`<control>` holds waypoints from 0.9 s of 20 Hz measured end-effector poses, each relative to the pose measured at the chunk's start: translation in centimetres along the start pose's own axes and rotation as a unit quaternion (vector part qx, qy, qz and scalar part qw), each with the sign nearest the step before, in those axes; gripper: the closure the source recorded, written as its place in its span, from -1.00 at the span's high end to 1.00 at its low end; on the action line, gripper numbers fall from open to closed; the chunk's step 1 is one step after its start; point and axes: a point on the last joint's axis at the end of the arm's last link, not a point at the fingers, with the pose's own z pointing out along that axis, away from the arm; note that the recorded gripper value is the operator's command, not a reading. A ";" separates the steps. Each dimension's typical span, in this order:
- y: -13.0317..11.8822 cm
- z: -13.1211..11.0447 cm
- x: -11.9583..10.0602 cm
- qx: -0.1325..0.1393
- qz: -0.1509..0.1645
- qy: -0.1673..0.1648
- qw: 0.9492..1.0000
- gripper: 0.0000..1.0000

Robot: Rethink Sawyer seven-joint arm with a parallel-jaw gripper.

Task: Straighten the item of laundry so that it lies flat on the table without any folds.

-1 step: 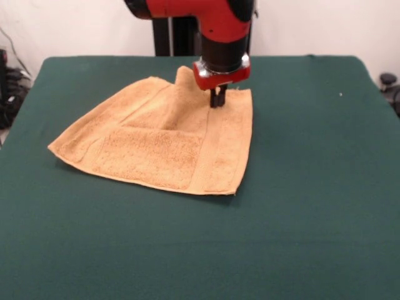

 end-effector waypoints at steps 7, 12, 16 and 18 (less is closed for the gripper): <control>-0.7 0.1 0.9 -0.026 0.027 -0.038 0.999 -1.00; -1.2 0.2 2.3 -0.045 0.049 -0.091 0.994 -1.00; -1.3 0.5 3.4 -0.054 0.055 -0.135 0.988 -1.00; -1.3 0.7 4.0 -0.057 0.053 -0.160 0.984 -1.00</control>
